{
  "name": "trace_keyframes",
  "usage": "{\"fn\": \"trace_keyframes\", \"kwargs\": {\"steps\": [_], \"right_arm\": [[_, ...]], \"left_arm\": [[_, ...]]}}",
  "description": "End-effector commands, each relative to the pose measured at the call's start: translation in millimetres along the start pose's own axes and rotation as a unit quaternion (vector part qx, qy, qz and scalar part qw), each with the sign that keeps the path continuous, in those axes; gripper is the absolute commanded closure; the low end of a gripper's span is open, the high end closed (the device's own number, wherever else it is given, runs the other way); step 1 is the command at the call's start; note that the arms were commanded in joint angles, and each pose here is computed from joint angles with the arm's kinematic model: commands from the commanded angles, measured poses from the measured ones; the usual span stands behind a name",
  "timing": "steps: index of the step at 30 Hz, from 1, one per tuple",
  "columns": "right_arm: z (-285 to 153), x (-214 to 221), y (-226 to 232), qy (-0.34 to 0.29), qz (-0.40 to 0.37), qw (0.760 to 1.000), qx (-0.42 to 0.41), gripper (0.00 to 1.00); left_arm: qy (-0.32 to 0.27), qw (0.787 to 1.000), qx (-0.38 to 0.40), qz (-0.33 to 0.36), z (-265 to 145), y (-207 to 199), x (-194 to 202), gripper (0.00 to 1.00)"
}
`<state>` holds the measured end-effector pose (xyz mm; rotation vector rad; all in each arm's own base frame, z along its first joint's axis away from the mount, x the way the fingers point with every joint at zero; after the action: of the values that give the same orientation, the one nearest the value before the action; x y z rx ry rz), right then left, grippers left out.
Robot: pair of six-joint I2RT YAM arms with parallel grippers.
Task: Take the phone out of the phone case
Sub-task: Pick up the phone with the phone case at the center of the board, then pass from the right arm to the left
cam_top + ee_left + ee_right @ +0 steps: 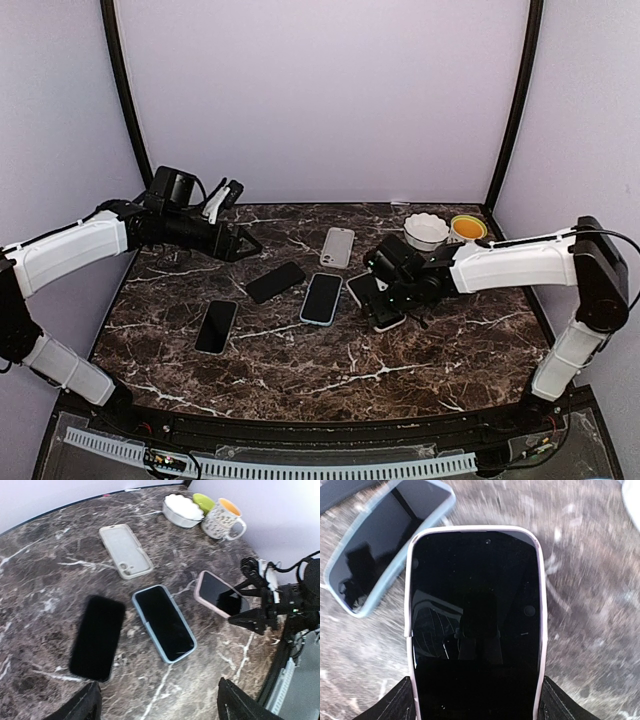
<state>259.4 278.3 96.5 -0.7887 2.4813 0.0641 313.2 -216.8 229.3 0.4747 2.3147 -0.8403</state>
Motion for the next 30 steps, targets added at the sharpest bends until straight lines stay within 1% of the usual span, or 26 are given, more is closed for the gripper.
{"fn": "trace_keyframes", "kwargs": {"steps": [1,4,5,6,7,8,9,10,11,14,17,20,24,30], "right_arm": [[-33.4,-55.7,2.6,-0.115,-0.02,0.993,-0.01,0.56],[-51.5,-80.2,6.6,-0.177,-0.034,0.983,-0.022,0.57],[-58.8,-87.9,7.8,-0.198,-0.039,0.979,-0.027,0.58],[-65.0,-93.7,9.4,-0.219,-0.047,0.974,-0.033,0.58],[-71.3,-99.8,11.6,-0.239,-0.054,0.969,-0.041,0.58],[-78.4,-105.6,14.6,-0.26,-0.061,0.962,-0.051,0.59],[-85.9,-111.2,17.5,-0.28,-0.069,0.956,-0.06,0.59],[-93.7,-117.3,19.9,-0.302,-0.074,0.948,-0.066,0.59],[-101.8,-122.9,21.8,-0.323,-0.081,0.94,-0.071,0.6],[-122.5,-135.0,30.1,-0.369,-0.107,0.919,-0.089,0.61],[-133.5,-143.6,39.7,-0.386,-0.131,0.906,-0.11,0.61],[-138.7,-149.8,48.3,-0.394,-0.142,0.9,-0.123,0.62],[-140.4,-156.0,56.9,-0.395,-0.162,0.896,-0.119,0.63],[-141.6,-159.0,71.0,-0.396,-0.186,0.891,-0.121,0.64]], "left_arm": [[-0.018,0.992,0.127,-0.009,-12.8,-41.9,-17.2,0.2],[-0.019,0.988,0.145,-0.043,-7.3,-44.0,-21.7,0.24],[-0.017,0.986,0.149,-0.074,-5.9,-43.9,-22.3,0.25],[-0.03,0.984,0.159,-0.081,-4.3,-44.7,-25.3,0.26],[-0.032,0.978,0.168,-0.117,-4.0,-45.8,-26.4,0.26],[-0.047,0.975,0.18,-0.123,-3.5,-46.9,-28.8,0.26],[-0.045,0.968,0.193,-0.154,-3.5,-48.9,-29.3,0.26],[-0.052,0.965,0.202,-0.161,-1.8,-49.1,-30.8,0.26],[-0.047,0.959,0.21,-0.186,-1.4,-50.6,-30.5,0.26],[-0.051,0.95,0.231,-0.204,2.9,-51.9,-32.2,0.28],[-0.043,0.945,0.244,-0.213,9.0,-57.0,-32.7,0.3],[-0.039,0.943,0.26,-0.205,10.6,-67.4,-36.8,0.31],[-0.041,0.941,0.273,-0.196,9.0,-75.4,-41.4,0.32],[-0.034,0.939,0.284,-0.192,11.6,-82.0,-43.4,0.37]]}}
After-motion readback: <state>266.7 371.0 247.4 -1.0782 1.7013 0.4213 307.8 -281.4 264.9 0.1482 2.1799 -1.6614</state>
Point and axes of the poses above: each gripper's point midway between its finger pads, its own z axis out along the fingers, its own y axis along the line the jaws close on, x = y × z, the point moved 3 cm from there along -z, back along the fingers, and after that the axes turned 9 degrees about -z, right-handed, at the moved point
